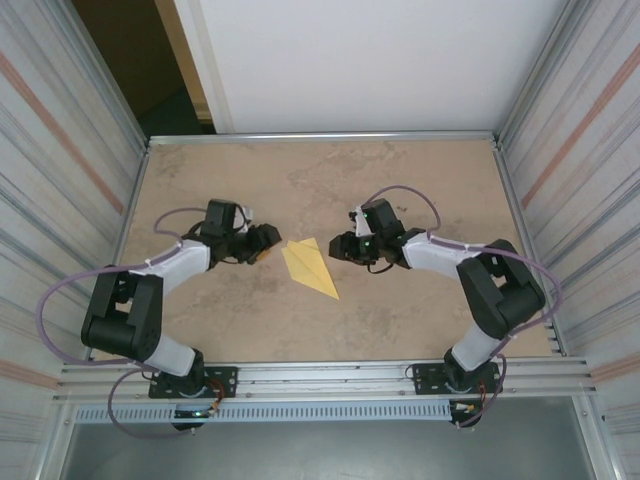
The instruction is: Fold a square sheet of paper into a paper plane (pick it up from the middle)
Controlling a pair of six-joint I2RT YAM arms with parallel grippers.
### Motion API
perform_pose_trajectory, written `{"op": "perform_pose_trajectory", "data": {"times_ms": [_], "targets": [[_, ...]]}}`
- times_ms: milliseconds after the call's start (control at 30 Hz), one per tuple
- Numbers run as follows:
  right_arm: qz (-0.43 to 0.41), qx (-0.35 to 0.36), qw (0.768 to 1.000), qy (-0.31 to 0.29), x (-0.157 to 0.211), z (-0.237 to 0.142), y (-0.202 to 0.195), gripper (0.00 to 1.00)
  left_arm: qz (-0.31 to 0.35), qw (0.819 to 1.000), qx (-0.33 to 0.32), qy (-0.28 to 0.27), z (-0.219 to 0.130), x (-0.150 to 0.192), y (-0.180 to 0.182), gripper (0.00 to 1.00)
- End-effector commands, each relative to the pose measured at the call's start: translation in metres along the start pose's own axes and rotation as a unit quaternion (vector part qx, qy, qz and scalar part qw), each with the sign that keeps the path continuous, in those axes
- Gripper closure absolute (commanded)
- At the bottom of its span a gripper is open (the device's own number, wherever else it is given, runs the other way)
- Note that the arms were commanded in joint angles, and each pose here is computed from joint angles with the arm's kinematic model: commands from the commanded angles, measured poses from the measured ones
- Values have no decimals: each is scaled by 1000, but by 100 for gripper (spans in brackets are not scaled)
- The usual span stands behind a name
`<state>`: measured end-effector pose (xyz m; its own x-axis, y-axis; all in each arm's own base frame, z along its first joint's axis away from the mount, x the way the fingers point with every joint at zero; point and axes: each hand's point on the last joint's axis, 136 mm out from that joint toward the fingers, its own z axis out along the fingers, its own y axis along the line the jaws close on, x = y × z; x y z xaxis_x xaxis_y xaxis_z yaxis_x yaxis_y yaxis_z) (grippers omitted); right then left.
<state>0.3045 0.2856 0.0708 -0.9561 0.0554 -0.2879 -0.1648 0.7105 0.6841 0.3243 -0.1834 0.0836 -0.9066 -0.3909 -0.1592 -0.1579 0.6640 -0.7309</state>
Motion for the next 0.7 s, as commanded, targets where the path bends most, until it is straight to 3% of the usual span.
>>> {"op": "perform_pose_trajectory", "data": {"times_ms": [0,267,667], "targets": [[-26,-26,999,35,2,13,11,64,-7,999,33,0,4,4,-15,43],[-43,-43,995,75,6,36,15,72,-15,999,36,13,13,12,-11,41],[-47,-49,993,97,10,50,12,76,-4,999,40,12,10,9,-17,39]]}}
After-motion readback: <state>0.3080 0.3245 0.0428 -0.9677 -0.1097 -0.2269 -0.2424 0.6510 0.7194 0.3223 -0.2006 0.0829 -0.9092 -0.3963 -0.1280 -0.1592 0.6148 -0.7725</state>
